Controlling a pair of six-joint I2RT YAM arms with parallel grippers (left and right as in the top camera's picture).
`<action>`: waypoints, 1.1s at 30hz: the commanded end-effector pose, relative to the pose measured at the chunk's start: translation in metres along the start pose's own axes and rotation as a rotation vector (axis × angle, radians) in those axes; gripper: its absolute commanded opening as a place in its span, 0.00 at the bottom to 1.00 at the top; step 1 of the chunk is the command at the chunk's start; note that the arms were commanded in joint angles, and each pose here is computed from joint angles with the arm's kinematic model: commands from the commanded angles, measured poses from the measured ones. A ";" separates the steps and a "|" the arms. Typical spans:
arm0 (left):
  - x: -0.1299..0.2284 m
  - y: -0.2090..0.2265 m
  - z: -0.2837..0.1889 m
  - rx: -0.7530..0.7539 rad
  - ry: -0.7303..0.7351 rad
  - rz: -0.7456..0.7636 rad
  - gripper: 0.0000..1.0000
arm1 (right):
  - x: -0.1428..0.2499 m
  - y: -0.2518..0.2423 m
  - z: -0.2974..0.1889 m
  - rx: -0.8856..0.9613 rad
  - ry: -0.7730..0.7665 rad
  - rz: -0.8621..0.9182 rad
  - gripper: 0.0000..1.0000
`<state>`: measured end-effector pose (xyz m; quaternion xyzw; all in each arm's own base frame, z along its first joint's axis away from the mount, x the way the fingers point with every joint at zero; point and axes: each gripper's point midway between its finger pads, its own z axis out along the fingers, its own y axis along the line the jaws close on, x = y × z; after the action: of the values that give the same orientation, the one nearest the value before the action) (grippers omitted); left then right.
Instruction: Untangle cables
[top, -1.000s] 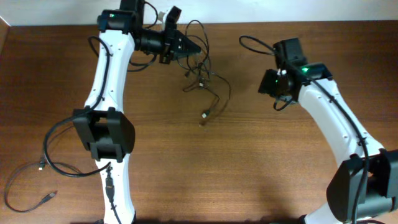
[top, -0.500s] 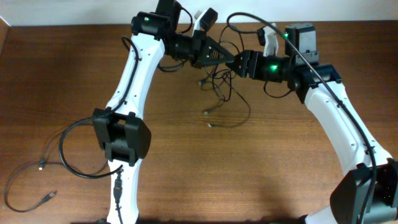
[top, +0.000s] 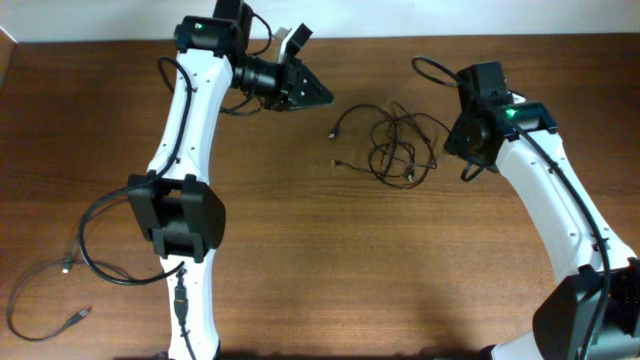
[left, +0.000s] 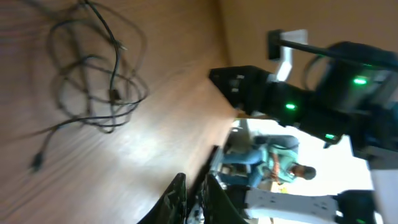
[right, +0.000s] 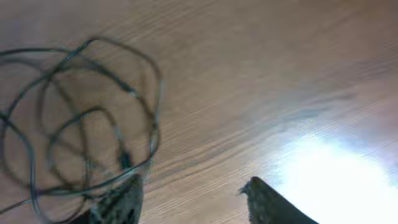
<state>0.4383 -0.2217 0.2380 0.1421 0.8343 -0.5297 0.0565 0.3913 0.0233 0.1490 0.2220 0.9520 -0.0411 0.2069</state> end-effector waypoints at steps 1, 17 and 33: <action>0.007 0.013 0.013 -0.202 0.047 0.070 0.55 | 0.012 0.031 -0.004 -0.177 0.068 -0.075 0.58; -0.039 0.136 0.168 -0.962 -0.252 -0.044 0.74 | 0.006 -0.085 -0.016 -0.240 0.255 0.219 0.64; -0.067 0.114 0.123 -0.732 -0.269 -0.169 0.00 | 0.006 -0.085 -0.016 -0.239 0.254 0.219 0.64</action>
<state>0.5193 -0.2972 0.0278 -0.0277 0.9795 -0.1344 0.1472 0.3432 -0.0516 0.1545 0.3115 0.9367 0.1206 0.1053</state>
